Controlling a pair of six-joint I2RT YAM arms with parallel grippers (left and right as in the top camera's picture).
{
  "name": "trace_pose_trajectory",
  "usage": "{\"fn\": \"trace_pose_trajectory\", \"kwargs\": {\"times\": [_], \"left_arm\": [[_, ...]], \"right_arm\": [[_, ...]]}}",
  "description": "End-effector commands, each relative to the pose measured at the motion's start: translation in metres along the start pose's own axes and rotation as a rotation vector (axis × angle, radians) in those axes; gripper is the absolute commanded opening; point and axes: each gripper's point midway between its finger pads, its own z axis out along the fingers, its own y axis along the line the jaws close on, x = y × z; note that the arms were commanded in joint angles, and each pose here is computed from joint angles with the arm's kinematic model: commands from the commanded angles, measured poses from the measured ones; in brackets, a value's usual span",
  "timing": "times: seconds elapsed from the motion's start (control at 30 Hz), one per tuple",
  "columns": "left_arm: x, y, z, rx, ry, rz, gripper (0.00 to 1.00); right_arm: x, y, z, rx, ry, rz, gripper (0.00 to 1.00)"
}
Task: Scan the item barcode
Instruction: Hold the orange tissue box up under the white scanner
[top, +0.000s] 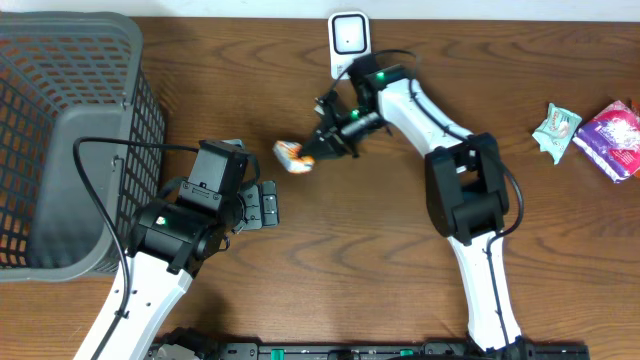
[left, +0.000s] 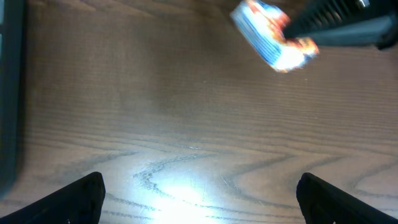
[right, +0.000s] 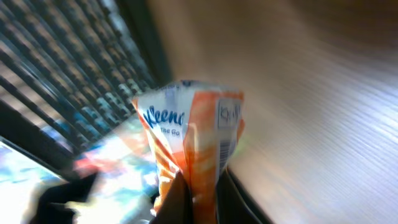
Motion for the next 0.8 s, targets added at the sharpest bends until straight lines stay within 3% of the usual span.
{"fn": "trace_pose_trajectory", "kwargs": {"times": [0.0, 0.13, 0.37, 0.43, 0.47, 0.5, 0.77], "left_arm": [[-0.001, 0.002, 0.0, -0.008, 0.0, 0.009, 0.98], [0.0, 0.002, 0.0, -0.008, 0.0, 0.009, 0.98], [-0.001, 0.002, 0.0, -0.008, 0.0, 0.009, 0.98], [-0.001, 0.002, 0.0, -0.008, 0.0, 0.009, 0.98], [-0.001, 0.002, 0.0, -0.008, 0.0, 0.009, 0.98], [-0.001, 0.002, 0.0, -0.008, 0.0, 0.009, 0.98], [-0.001, 0.002, 0.0, -0.008, 0.0, 0.009, 0.98]], "right_arm": [[0.001, -0.049, -0.026, 0.225, 0.006, -0.306, 0.01], [0.015, -0.098, -0.051, 0.493, 0.063, -0.213, 0.01], [0.014, -0.106, -0.056, 0.545, 0.064, -0.213, 0.01], [0.009, -0.111, -0.059, 0.582, 0.04, -0.188, 0.1], [0.006, -0.114, -0.061, 0.609, 0.025, -0.163, 0.22], [0.004, -0.119, -0.064, 0.644, 0.003, -0.125, 0.27], [0.003, -0.098, -0.095, 0.71, -0.07, -0.038, 0.33]]}}
